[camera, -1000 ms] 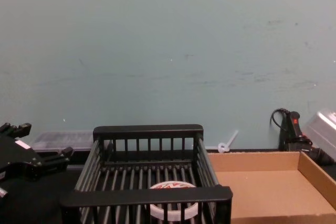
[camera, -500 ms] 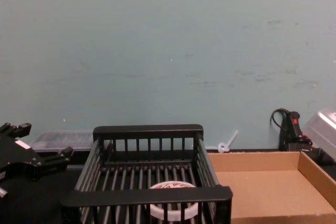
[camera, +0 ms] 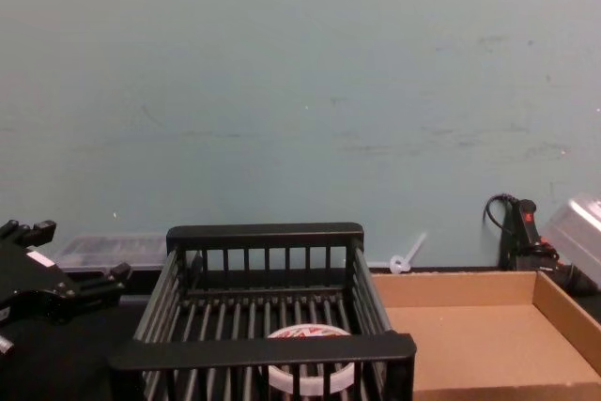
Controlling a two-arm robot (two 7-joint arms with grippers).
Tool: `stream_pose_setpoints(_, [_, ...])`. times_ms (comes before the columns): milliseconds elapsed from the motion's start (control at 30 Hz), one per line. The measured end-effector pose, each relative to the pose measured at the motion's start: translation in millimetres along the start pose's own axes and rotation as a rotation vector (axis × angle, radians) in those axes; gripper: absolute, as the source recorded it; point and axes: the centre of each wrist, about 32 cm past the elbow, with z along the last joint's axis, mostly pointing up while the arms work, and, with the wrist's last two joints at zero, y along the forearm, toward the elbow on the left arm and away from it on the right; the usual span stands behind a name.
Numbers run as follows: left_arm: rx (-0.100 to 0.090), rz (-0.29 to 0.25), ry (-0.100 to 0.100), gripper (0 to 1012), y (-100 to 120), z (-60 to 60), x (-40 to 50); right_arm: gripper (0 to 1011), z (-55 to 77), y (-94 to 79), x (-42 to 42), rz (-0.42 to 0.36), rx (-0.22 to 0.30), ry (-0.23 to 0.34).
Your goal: Pick up the white tape and place it into the black box , Pick up the silver tape and place it into the brown box.
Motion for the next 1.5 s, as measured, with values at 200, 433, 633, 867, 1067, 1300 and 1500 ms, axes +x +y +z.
stream_pose_setpoints(200, [0.0,0.0,0.0,1001,0.0,0.0,0.0,194,0.0,0.0,0.0,0.0,0.0,0.0])
stream_pose_setpoints(433, [0.0,0.0,0.0,1001,0.0,0.0,0.0,174,0.0,0.0,0.0,0.0,0.0,0.0])
stream_pose_setpoints(633, [0.0,0.0,0.0,1001,0.0,0.0,0.0,174,0.0,0.0,0.0,0.0,0.0,0.0])
stream_pose_setpoints(867, [0.0,0.0,0.0,1001,0.0,0.0,0.0,174,-0.2,-1.1,0.1,-0.005,0.01,-0.001])
stream_pose_setpoints(1067, [0.0,0.0,0.0,1001,0.0,0.0,0.0,173,2.2,-8.1,4.2,-0.054,0.072,0.016])
stream_pose_setpoints(1300, [0.0,0.0,0.0,1001,0.0,0.0,0.0,174,13.1,-19.2,14.9,-0.166,0.163,0.026])
stream_pose_setpoints(1500, [0.0,0.0,0.0,1001,0.0,0.0,0.0,174,23.2,-22.2,27.9,-0.272,0.207,0.028])
